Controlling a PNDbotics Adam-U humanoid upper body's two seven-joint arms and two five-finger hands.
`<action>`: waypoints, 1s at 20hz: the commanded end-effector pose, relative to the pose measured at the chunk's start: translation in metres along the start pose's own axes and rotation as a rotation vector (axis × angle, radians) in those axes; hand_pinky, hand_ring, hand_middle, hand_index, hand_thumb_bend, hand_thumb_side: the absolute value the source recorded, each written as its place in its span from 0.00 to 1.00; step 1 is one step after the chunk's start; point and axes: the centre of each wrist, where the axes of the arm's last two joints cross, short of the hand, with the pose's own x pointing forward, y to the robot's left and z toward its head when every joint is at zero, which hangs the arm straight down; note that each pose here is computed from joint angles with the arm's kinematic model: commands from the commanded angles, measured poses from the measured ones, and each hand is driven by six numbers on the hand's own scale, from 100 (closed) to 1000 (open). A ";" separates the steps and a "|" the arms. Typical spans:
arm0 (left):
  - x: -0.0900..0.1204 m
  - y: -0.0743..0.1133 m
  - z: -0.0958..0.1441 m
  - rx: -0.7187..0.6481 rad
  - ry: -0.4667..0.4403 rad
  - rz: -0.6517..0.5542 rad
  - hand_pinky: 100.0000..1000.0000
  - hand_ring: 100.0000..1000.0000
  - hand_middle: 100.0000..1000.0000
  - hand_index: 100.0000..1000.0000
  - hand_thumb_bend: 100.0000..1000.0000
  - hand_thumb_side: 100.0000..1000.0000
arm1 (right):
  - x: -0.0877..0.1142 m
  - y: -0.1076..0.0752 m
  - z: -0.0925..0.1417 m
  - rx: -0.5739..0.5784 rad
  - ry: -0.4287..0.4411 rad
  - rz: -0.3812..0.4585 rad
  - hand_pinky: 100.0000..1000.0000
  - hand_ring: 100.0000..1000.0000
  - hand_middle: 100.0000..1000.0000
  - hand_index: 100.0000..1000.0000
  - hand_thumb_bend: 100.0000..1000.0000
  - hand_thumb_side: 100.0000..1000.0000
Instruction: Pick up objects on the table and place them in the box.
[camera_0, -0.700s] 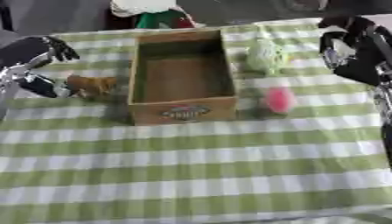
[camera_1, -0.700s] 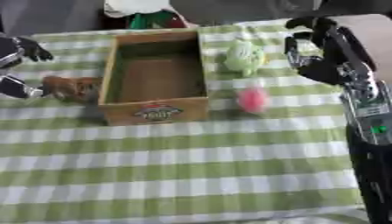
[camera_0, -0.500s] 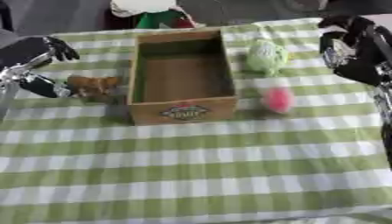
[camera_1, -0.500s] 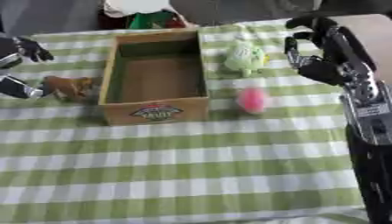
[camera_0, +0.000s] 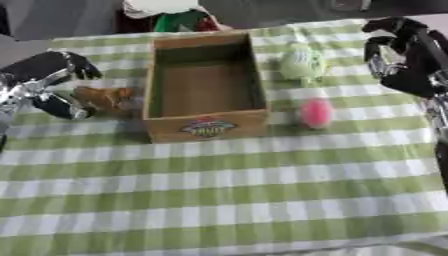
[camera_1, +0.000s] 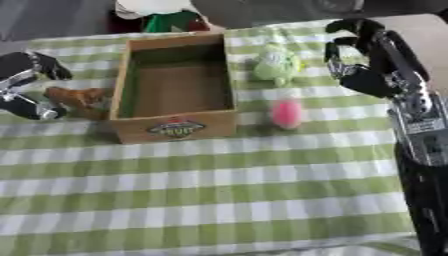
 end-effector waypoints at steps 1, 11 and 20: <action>-0.002 0.014 -0.001 0.013 -0.006 -0.018 0.73 0.64 0.60 0.76 0.43 0.04 | 0.006 -0.007 -0.006 -0.002 -0.025 0.014 0.81 0.92 0.69 0.74 0.00 0.13; 0.002 0.005 -0.007 0.001 -0.007 -0.007 0.73 0.62 0.58 0.74 0.36 0.00 | 0.006 -0.006 -0.007 0.000 -0.029 0.013 0.81 0.92 0.69 0.74 0.00 0.13; 0.000 -0.003 -0.007 -0.035 0.010 -0.020 0.72 0.59 0.56 0.72 0.19 0.00 | 0.006 -0.006 -0.006 0.001 -0.027 0.011 0.82 0.92 0.69 0.74 0.00 0.13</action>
